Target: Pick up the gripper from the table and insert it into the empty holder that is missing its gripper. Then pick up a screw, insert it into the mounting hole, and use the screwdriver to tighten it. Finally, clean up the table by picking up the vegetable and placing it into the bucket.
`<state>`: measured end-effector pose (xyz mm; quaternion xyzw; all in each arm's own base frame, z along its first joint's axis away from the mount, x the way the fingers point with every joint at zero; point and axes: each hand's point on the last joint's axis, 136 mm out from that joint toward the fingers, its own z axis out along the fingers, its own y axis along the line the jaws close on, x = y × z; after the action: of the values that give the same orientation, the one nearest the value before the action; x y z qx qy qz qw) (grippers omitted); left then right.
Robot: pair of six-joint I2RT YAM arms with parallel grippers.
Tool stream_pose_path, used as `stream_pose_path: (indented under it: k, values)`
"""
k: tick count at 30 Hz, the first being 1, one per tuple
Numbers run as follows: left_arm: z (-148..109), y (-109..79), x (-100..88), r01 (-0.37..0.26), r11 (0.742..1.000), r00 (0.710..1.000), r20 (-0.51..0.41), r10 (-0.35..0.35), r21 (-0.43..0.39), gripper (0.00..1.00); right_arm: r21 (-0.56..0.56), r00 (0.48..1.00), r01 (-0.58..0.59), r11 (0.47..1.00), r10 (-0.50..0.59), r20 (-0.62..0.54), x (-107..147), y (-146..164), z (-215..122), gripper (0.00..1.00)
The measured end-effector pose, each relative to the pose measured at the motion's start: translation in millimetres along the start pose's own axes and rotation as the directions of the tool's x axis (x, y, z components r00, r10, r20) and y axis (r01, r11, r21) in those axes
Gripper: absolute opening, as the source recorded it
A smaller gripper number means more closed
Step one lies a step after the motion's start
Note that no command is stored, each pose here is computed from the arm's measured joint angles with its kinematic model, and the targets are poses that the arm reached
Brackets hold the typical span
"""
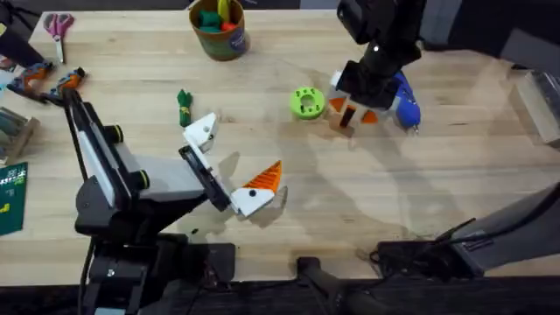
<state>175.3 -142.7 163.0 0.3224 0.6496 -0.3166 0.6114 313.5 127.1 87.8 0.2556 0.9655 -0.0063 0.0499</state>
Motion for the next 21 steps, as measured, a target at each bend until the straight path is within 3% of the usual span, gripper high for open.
stream_pose_path:
  k: [3, 4, 13, 21]
  values:
    - [0.0, 0.0, 0.0, 0.000, 1.000, 1.000, 0.000, 0.000, 0.000, 0.985, -0.001, 1.000, -0.001, 1.000, 0.001, -0.001, 0.2, 0.2, -0.1, 0.133]
    - [0.0, 0.0, 0.0, 0.000, 1.000, 1.000, 0.000, 0.000, 0.000, 0.985, -0.001, 1.000, -0.005, 1.000, 0.005, -0.001, 0.1, 0.3, -0.2, 0.040]
    - [0.0, 0.0, 0.0, 0.000, 1.000, 1.000, 0.000, 0.000, 0.000, 0.985, -0.021, 1.000, 0.014, 1.000, -0.014, -0.012, 3.0, 2.0, -4.3, 0.016]
    - [0.0, 0.0, 0.0, 0.000, 1.000, 1.000, 0.000, 0.000, 0.000, 0.985, -0.067, 0.997, 0.070, 0.995, -0.070, -0.009, 21.3, -20.9, -54.1, 0.016]
